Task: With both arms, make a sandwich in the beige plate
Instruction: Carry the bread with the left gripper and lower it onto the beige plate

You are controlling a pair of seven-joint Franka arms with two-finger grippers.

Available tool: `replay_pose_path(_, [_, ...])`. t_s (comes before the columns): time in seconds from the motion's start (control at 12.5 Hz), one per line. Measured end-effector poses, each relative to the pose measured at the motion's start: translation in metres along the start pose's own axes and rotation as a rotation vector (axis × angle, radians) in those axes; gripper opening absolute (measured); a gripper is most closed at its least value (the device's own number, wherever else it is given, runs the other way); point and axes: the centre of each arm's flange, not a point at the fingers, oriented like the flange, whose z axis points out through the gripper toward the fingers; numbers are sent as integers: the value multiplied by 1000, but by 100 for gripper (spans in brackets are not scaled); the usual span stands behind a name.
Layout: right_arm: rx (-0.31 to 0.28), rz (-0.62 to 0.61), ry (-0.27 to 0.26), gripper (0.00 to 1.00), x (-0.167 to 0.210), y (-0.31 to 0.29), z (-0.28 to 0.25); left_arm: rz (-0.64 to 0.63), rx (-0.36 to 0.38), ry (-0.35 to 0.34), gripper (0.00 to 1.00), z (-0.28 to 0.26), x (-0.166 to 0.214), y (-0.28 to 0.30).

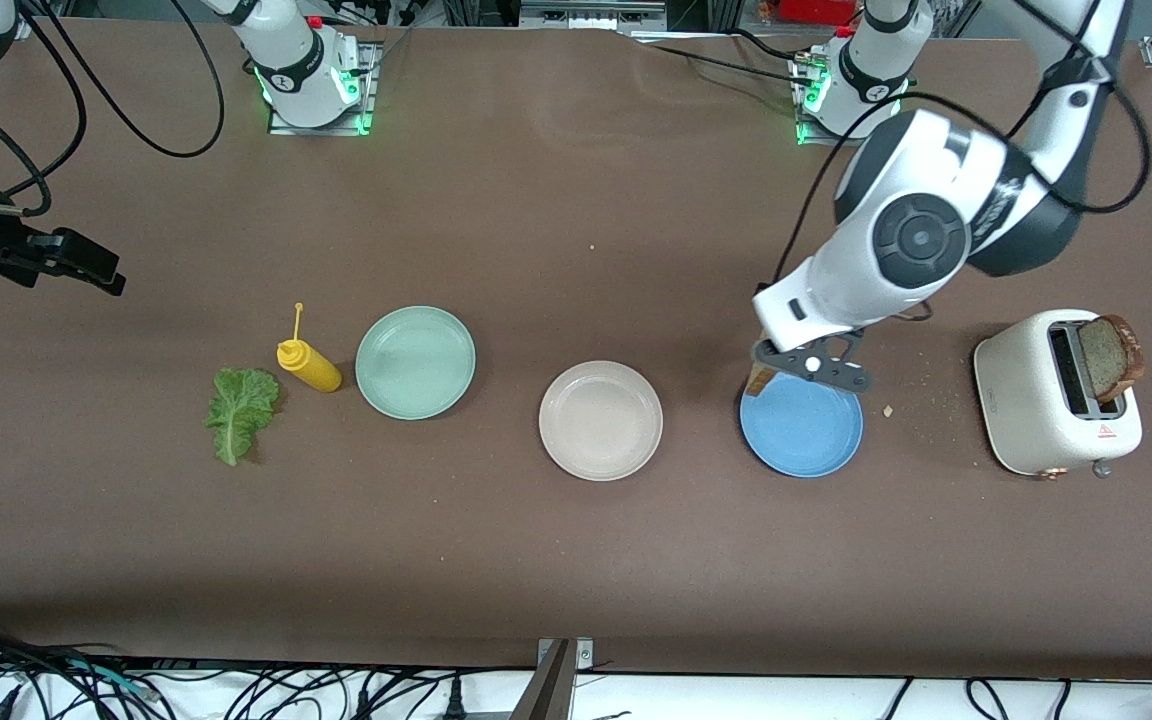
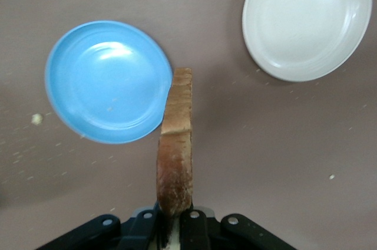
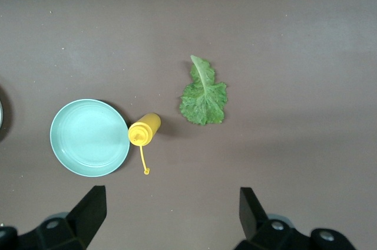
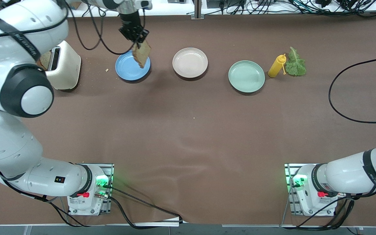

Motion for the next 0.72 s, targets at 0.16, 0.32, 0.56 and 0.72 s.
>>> replay_pose_path(0.16, [0,0,-2,100,0,0,1,-27,-109,31,9,17,18,7])
replay_pose_path(0.32, [-1,0,-3,100,1,0,2,-91,-282,54,9,34,35,12])
replay_pose_path(0.56, [-1,0,-5,100,2,0,4,-203,-495,74,9,57,58,10])
replay_pose_path(0.72, [-1,-1,-6,100,2,0,4,-245,-584,65,9,69,70,6])
